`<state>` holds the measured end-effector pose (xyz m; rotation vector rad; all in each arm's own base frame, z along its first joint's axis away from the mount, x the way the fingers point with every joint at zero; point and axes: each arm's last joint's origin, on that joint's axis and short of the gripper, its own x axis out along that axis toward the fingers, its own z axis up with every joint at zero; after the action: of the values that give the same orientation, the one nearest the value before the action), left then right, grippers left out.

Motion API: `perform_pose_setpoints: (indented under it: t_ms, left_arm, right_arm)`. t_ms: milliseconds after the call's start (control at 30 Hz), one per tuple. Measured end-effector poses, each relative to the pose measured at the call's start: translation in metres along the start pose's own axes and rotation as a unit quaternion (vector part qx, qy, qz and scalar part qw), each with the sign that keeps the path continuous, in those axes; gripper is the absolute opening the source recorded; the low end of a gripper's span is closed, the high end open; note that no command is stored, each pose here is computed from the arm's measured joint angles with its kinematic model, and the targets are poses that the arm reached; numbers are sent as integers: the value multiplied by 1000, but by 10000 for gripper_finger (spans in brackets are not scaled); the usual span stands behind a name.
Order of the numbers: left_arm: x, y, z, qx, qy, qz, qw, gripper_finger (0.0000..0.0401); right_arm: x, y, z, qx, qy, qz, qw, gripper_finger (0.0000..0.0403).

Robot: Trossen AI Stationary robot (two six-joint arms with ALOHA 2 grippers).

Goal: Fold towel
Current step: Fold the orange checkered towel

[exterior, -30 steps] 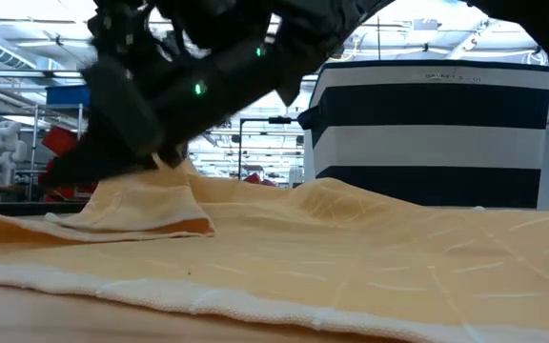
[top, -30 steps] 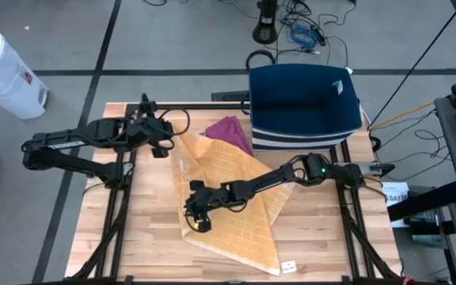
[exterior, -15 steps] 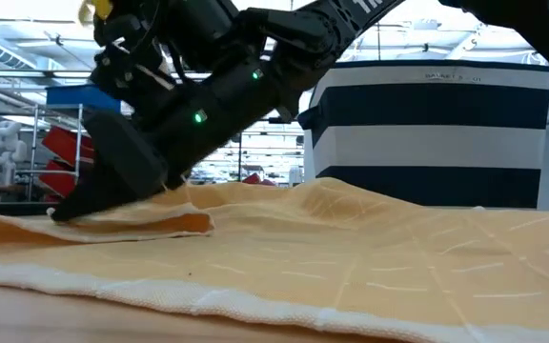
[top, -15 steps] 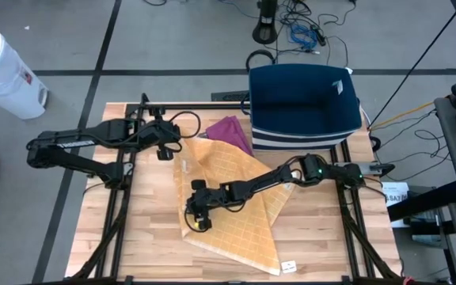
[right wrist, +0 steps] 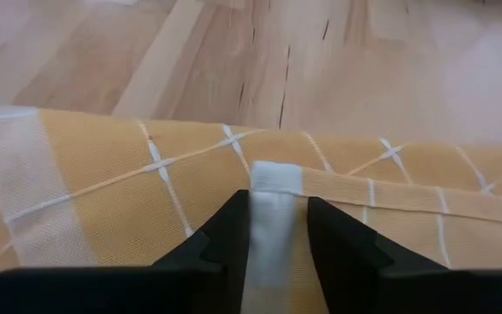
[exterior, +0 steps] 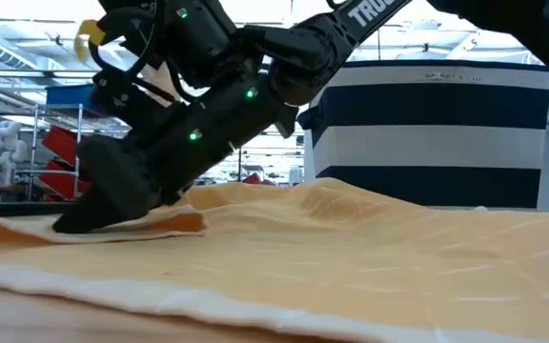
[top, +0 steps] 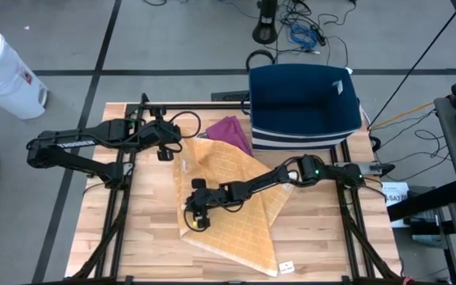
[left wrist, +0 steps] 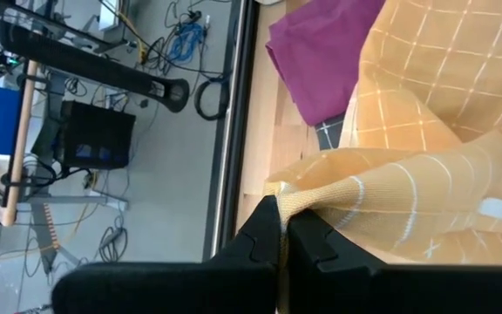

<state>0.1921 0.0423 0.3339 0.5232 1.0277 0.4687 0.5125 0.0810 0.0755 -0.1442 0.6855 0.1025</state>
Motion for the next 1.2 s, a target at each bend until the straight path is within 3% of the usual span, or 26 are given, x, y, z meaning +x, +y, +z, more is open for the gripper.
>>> perform_pose_setpoints:
  t_ms: [400,700,1200]
  left_arm:
    - [0,0,0,-2,-1,-3,1000,0]
    - [0,-1,0,-3,-8,-21,1000,0]
    - [0,-1,0,-7,-9,-25,1000,0]
  right_arm:
    - [-2,0,1,-3,6,-2,1000,5]
    - [-25,11,27,-34,-25,-3,999,15]
    - [-25,14,22,-26,0,16,1000,63]
